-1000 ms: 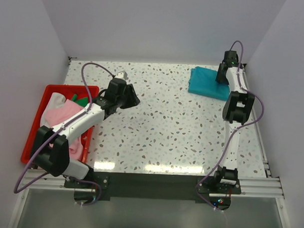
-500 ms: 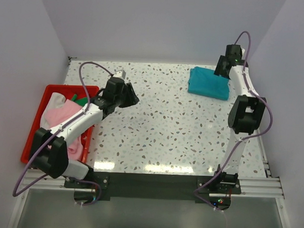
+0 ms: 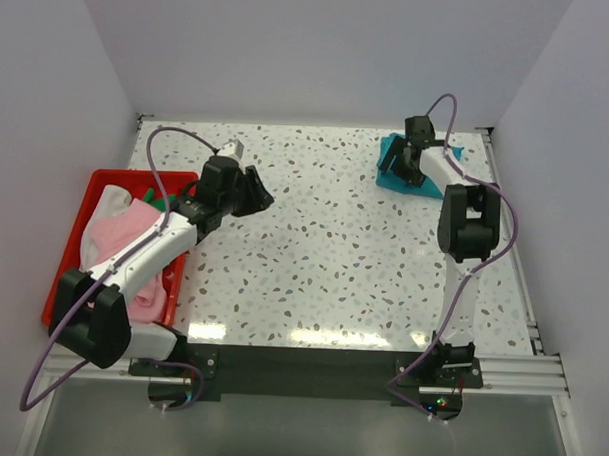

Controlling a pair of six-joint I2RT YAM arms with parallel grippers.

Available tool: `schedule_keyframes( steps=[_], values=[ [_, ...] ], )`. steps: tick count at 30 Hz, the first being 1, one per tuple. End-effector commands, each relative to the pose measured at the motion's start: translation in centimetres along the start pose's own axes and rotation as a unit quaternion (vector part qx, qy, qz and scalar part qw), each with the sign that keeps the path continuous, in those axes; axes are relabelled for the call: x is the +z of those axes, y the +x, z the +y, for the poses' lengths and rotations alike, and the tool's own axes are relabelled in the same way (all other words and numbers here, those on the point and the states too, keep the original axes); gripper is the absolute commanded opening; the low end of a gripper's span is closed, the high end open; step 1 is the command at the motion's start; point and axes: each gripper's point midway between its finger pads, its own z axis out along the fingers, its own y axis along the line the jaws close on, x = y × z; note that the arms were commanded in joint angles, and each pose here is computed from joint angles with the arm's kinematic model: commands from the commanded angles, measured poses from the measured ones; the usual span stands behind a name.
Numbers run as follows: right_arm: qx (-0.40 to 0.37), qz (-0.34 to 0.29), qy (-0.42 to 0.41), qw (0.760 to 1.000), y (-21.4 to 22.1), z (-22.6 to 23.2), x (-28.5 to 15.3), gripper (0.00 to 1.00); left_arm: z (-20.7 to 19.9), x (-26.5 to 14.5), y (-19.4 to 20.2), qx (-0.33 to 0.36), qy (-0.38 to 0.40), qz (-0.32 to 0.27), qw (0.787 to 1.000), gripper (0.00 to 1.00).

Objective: Fold and stack the t-shirts
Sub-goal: Neatly place the folded tshirt to the corner

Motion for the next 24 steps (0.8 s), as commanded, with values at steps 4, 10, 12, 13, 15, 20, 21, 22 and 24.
schedule_keyframes(
  steps=[4, 10, 12, 13, 15, 20, 21, 22, 24],
  values=[
    [0.063, -0.004, -0.033, 0.997, 0.8, 2.6, 1.4, 0.79, 0.2, -1.0, -1.3, 0.008, 0.019, -0.023, 1.0, 0.51],
    [0.099, -0.003, 0.024, 0.995, 2.6, 0.2, 2.8, 0.77, 0.9, -1.1, -1.2, 0.006, 0.017, -0.021, 1.0, 0.51],
    [0.101, -0.005, 0.04, 0.994, 2.5, -0.7, 3.1, 0.77, 1.1, -1.1, -1.2, 0.006, 0.017, -0.021, 1.0, 0.51],
    [0.101, -0.001, 0.042, 0.994, 2.6, -1.0, 3.3, 0.77, 1.1, -1.2, -1.2, 0.007, 0.017, -0.02, 1.0, 0.51],
    [0.101, 0.005, 0.047, 0.994, 2.5, -2.1, 3.6, 0.76, 1.4, -1.4, -1.4, 0.006, 0.017, -0.022, 1.0, 0.51],
    [0.073, 0.018, 0.063, 0.995, 1.5, -5.4, 3.7, 0.76, 1.6, -1.7, -1.7, 0.006, 0.018, -0.025, 1.0, 0.51],
    [0.068, 0.02, 0.065, 0.995, 1.5, -5.8, 3.7, 0.76, 1.5, -1.7, -1.7, 0.007, 0.019, -0.025, 0.999, 0.51],
    [0.057, 0.019, 0.067, 0.996, 1.1, -6.3, 3.7, 0.77, 1.5, -1.7, -1.7, 0.006, 0.02, -0.025, 0.999, 0.51],
    [0.044, 0.027, 0.073, 0.996, 1.2, -6.9, 3.8, 0.76, 1.4, -1.7, -1.8, 0.006, 0.022, -0.026, 0.999, 0.51]
  ],
)
